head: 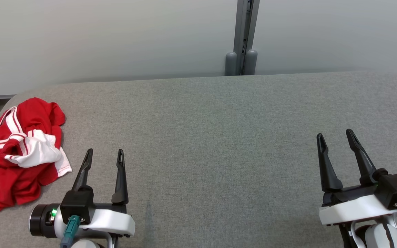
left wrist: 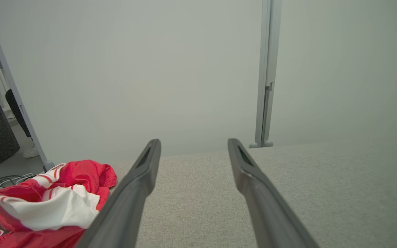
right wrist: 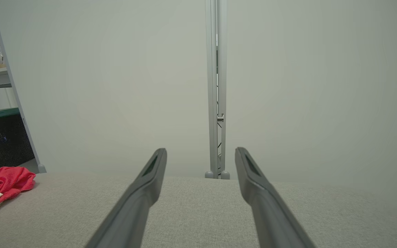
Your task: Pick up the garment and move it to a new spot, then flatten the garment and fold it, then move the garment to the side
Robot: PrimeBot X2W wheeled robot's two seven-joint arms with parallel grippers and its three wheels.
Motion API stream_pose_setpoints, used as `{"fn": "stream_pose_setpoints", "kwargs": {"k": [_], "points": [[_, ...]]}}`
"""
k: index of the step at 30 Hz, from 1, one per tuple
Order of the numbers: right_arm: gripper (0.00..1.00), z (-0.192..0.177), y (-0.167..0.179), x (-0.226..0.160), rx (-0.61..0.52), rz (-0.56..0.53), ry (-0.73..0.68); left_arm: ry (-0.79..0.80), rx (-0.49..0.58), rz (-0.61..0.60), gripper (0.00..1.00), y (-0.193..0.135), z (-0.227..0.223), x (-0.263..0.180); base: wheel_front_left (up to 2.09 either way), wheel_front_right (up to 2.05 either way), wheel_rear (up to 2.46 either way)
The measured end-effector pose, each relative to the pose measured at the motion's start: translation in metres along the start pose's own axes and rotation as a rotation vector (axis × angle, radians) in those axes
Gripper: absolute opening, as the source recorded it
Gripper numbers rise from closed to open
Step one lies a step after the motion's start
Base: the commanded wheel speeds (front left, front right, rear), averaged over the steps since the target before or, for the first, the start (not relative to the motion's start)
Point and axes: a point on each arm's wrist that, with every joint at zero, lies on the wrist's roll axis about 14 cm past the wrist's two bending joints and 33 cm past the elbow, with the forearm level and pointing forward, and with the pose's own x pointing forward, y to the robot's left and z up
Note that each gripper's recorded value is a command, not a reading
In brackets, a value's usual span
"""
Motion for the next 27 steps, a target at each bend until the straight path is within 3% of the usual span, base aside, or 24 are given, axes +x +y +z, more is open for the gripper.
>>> {"fn": "stream_pose_setpoints", "kwargs": {"k": [14,27], "points": [[1.0,0.0,0.003,0.002,0.006,0.009,-0.003,0.0,-0.001,0.018,1.0,0.006,0.001,-0.002,0.0,0.0,0.0],[1.0,-0.007,0.036,0.019,0.041,0.103,0.005,0.002,0.003,0.125,1.0,0.042,0.003,-0.02,0.0,0.0,0.0]]}}
